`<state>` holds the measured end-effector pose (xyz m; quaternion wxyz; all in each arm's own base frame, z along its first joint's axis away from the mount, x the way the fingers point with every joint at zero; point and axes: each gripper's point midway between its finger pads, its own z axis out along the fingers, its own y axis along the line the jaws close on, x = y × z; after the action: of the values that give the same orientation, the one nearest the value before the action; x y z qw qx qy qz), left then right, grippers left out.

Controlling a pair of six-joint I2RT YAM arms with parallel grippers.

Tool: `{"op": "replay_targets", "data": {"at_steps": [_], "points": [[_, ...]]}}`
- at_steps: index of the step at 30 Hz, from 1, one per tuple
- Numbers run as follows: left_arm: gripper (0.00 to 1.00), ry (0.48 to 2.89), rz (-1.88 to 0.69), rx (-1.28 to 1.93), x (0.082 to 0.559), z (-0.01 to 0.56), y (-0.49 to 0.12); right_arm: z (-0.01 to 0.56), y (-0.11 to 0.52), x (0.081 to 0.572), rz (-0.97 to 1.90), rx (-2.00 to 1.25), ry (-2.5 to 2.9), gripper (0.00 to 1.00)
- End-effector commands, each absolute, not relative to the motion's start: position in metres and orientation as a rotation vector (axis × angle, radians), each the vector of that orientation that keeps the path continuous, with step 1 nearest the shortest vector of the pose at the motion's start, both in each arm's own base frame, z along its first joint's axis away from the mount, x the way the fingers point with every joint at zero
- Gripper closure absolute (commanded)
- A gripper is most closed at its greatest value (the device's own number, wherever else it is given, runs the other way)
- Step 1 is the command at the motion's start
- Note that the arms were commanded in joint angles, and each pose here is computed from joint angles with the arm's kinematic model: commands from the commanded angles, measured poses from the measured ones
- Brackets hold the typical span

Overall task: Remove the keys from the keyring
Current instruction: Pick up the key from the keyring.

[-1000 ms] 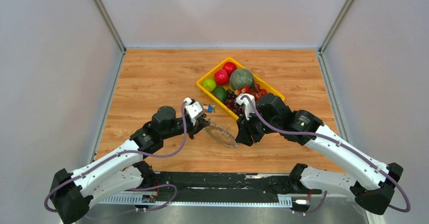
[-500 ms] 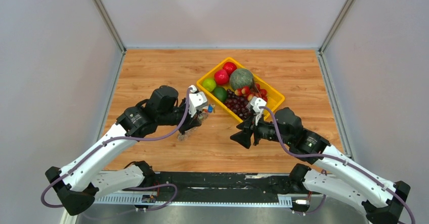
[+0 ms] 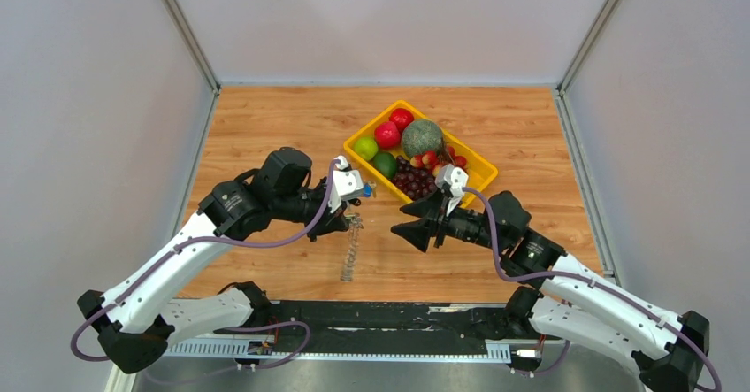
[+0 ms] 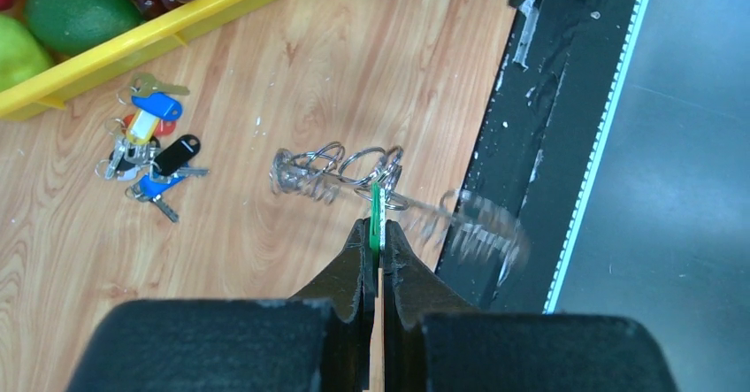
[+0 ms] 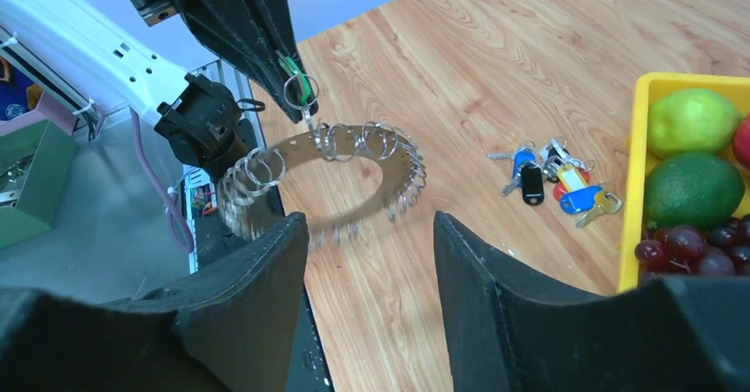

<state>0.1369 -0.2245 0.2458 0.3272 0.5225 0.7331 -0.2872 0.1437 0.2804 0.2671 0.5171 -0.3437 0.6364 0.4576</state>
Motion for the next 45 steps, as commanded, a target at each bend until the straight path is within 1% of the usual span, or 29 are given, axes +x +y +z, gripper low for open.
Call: {"op": "replay_targets", "data": {"at_steps": [1,7,21,25,27,30,40,45], "points": [[1.0,1.803,-0.781,1.398,0.134,0.273,-0.23,0.294,0.294,0.147,1.162,-0.799,1.434,0.45],[1.0,1.783,-0.774,1.407,0.131,0.28,-0.227,0.292,0.312,0.139,1.247,-0.871,1.438,0.53],[1.0,1.736,-0.802,1.418,0.124,0.291,-0.226,0.303,0.333,0.118,1.326,-0.974,1.347,0.61],[1.0,1.731,-0.807,1.423,0.122,0.291,-0.226,0.305,0.338,0.114,1.345,-0.994,1.341,0.61],[1.0,1.728,-0.811,1.426,0.121,0.291,-0.226,0.307,0.34,0.113,1.338,-0.995,1.33,0.6],[1.0,1.719,-0.815,1.43,0.119,0.292,-0.226,0.313,0.344,0.114,1.304,-0.987,1.295,0.61],[1.0,1.691,-0.844,1.437,0.112,0.297,-0.226,0.327,0.354,0.11,1.191,-0.99,1.164,0.69],[1.0,1.673,-0.856,1.439,0.108,0.3,-0.226,0.328,0.359,0.112,1.161,-0.989,1.131,0.7]]}}
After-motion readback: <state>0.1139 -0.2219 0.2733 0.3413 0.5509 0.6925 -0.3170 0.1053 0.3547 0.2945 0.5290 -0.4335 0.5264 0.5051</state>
